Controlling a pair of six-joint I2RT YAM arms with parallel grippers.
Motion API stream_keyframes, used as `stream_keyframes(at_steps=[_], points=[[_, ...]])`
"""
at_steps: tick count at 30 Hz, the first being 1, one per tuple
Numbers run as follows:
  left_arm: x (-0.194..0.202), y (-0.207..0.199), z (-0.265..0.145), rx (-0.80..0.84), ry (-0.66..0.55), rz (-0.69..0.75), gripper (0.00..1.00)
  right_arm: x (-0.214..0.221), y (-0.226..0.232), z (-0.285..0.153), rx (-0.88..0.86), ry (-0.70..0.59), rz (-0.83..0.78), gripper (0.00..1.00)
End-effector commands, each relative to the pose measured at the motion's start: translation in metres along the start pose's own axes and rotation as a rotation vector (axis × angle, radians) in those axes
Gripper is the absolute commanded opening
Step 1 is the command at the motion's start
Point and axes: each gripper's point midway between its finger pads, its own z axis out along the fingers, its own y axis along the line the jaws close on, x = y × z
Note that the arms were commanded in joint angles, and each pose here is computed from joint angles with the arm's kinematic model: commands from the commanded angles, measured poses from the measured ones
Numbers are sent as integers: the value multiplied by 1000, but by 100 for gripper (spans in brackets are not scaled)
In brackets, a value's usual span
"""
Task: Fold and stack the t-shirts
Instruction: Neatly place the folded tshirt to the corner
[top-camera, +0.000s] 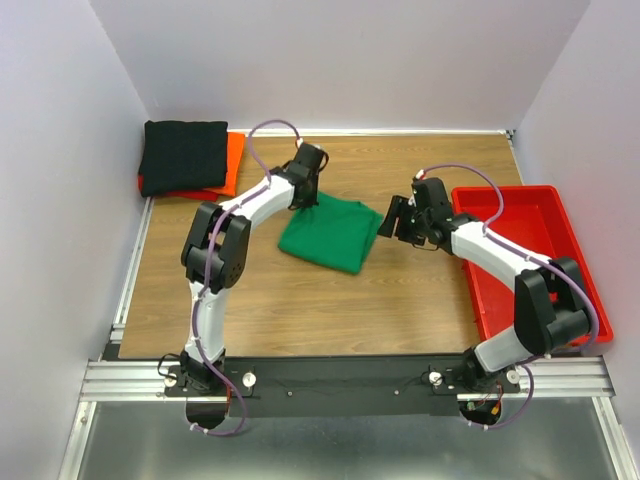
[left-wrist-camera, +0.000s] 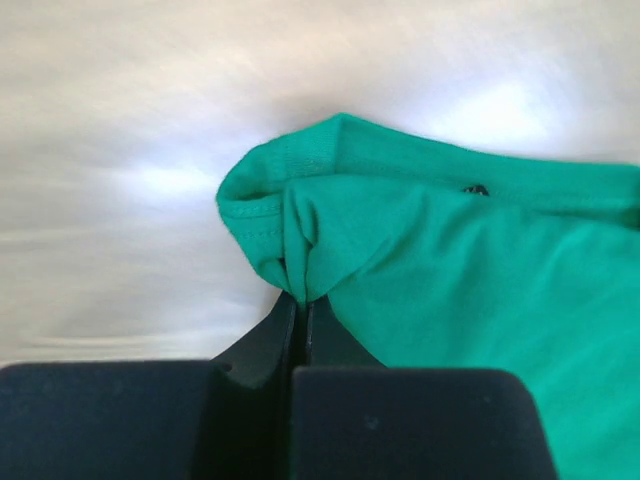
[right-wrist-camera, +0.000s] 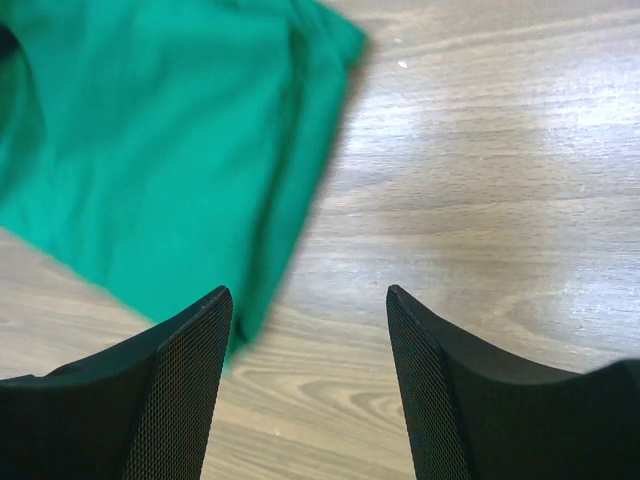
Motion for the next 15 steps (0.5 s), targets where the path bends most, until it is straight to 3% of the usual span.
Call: stream_keyframes(at_steps=[1,6,15], points=[[-35,61,-11,-353,-51,74,0,-4,10,-17,-58,-25,-9,70],[-57,94,-6,-534,-44,141,0,-4,14,-25,-79,-33,-10,70],[-126,166,-43,-773,-144,139,0,-6,18,-35,-88,-36,-18,69]])
